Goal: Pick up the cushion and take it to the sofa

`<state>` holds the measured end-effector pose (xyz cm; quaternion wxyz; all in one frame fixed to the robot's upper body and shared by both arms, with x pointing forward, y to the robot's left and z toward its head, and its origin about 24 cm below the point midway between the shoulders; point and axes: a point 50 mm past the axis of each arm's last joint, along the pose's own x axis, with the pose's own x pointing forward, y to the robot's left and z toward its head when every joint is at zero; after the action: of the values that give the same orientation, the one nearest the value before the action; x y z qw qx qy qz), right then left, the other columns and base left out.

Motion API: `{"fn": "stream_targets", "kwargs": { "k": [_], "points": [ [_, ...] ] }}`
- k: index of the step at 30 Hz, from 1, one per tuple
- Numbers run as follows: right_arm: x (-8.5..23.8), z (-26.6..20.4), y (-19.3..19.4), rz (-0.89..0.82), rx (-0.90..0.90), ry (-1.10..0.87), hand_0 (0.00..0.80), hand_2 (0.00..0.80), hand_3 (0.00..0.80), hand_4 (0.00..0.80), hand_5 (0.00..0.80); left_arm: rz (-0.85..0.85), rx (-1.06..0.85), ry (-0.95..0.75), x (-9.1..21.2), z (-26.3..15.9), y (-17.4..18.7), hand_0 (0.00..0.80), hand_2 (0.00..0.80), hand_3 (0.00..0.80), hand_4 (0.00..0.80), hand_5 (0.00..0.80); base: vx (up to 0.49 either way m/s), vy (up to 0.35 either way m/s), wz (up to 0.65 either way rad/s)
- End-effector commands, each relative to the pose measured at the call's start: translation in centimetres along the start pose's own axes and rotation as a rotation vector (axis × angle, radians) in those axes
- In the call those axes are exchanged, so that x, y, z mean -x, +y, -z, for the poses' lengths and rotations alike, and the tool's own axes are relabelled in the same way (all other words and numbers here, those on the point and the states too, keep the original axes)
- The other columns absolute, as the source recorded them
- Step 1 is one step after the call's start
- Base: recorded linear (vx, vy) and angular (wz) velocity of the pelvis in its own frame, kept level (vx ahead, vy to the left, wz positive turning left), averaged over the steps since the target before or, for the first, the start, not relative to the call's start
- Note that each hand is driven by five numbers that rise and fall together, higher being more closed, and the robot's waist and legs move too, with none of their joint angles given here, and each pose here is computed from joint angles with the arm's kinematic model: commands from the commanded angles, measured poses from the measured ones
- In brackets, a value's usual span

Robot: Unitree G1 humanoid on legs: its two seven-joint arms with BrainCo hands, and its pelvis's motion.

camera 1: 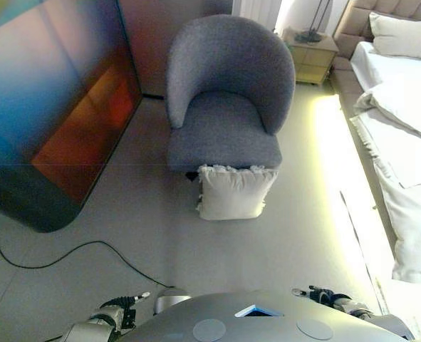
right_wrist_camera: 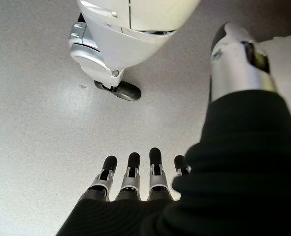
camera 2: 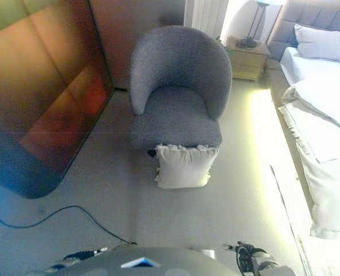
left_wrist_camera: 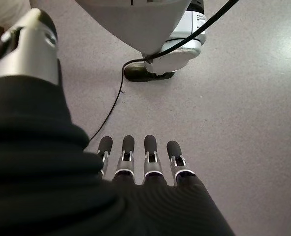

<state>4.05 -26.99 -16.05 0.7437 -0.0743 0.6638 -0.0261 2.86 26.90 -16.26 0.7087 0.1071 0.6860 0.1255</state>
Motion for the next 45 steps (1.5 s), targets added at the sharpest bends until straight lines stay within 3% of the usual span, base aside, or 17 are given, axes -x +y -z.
{"fn": "stream_targets", "kwargs": {
  "k": [1,22,45],
  "points": [
    [0.2,-2.4,-1.2,0.033,-0.007,-0.045,0.000,0.000,0.000,0.000,0.000,-0.002,0.023,-0.010,0.1,-1.5,0.4,0.000,0.000,0.000,0.000,0.000,0.000,0.000,0.00],
    [-0.4,-3.9,2.7,0.035,-0.021,-0.052,0.000,0.000,0.000,0.000,0.000,0.024,-0.014,-0.020,0.4,-3.1,-2.8,0.000,0.000,0.000,0.000,0.000,-0.029,0.040,0.01],
    [-0.3,-5.5,2.5,0.030,0.021,-0.088,0.000,0.000,0.000,0.000,0.000,0.007,0.048,-0.067,0.5,-3.9,-3.1,0.000,0.000,0.000,0.000,0.000,-0.008,-0.111,0.03]
  ]
}}
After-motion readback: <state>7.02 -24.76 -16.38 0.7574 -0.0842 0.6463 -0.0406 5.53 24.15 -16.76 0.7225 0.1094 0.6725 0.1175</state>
